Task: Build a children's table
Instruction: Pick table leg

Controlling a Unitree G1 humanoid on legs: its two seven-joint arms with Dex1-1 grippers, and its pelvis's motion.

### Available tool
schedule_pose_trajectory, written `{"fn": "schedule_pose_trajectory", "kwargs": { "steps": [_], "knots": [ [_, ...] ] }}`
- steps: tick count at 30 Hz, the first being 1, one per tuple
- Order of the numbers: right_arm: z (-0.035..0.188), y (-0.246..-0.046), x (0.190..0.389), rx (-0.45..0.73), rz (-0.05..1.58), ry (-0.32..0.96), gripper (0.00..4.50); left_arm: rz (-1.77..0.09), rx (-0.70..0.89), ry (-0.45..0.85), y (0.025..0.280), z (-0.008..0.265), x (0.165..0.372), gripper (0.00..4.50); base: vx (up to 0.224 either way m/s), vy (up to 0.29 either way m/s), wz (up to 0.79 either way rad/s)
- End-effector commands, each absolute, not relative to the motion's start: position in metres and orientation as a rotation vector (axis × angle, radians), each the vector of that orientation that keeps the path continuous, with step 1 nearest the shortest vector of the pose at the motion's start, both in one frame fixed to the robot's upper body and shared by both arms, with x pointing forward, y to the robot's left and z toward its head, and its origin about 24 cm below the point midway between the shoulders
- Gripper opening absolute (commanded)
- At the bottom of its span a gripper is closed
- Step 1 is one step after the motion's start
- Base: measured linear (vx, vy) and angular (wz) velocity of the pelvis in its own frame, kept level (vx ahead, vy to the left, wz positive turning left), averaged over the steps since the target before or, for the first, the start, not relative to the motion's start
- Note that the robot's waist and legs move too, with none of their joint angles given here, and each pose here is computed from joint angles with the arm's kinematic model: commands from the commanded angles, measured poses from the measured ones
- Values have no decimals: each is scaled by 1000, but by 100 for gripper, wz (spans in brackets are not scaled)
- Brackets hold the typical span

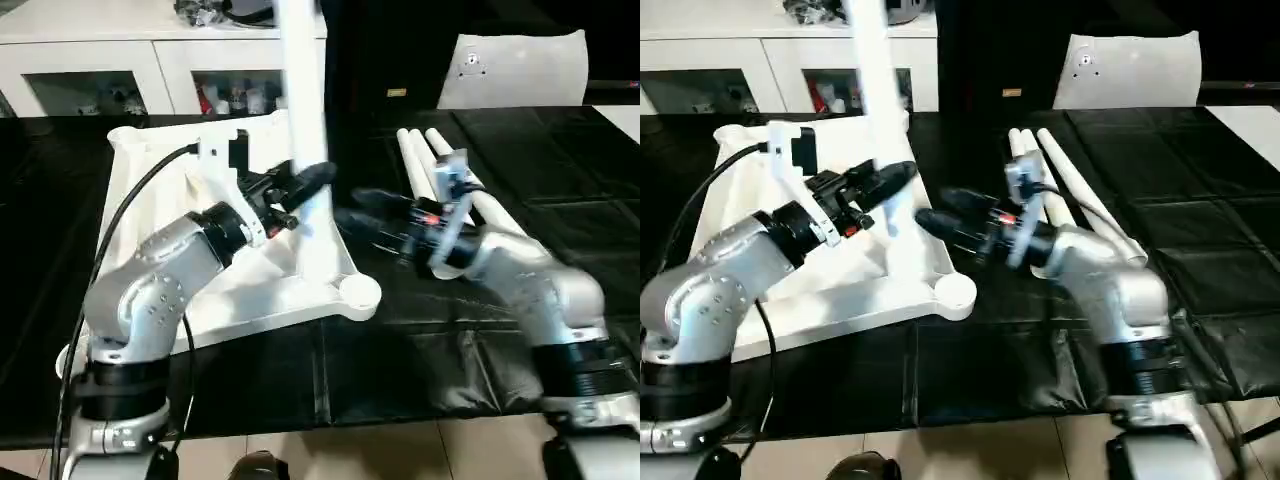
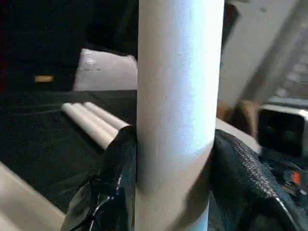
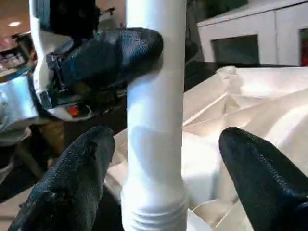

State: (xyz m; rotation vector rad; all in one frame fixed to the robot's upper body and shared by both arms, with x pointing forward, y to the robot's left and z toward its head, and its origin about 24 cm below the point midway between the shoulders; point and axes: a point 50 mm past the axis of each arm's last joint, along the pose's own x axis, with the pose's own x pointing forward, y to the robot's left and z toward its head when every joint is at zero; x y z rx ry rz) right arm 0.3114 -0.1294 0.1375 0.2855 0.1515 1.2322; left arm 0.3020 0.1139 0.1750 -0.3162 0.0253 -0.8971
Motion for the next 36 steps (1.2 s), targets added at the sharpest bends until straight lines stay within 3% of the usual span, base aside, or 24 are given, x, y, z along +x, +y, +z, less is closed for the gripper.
{"fn": "schedule_pose_trajectory", "kwargs": {
  "steps": [1,10,20,21,24,36],
  "knots": [
    [143,-127,310,265,1305,165,383,-969,-303,11,108,182,300,189,0,0,0],
    [138,-121,307,199,1394,223,386,-1092,-233,-52,96,192,295,188,0,0,0],
    [133,-113,313,172,1379,243,386,-1175,-138,-26,86,190,290,188,0,0,0],
    [133,-113,314,174,1381,242,355,-1189,-124,-22,86,189,289,188,0,0,0],
    [134,-112,315,173,1388,241,342,-1195,-115,-23,85,188,289,188,0,0,0],
    [127,-108,309,166,1450,286,221,-1205,-88,-26,85,188,289,188,0,0,0]
  ]
}}
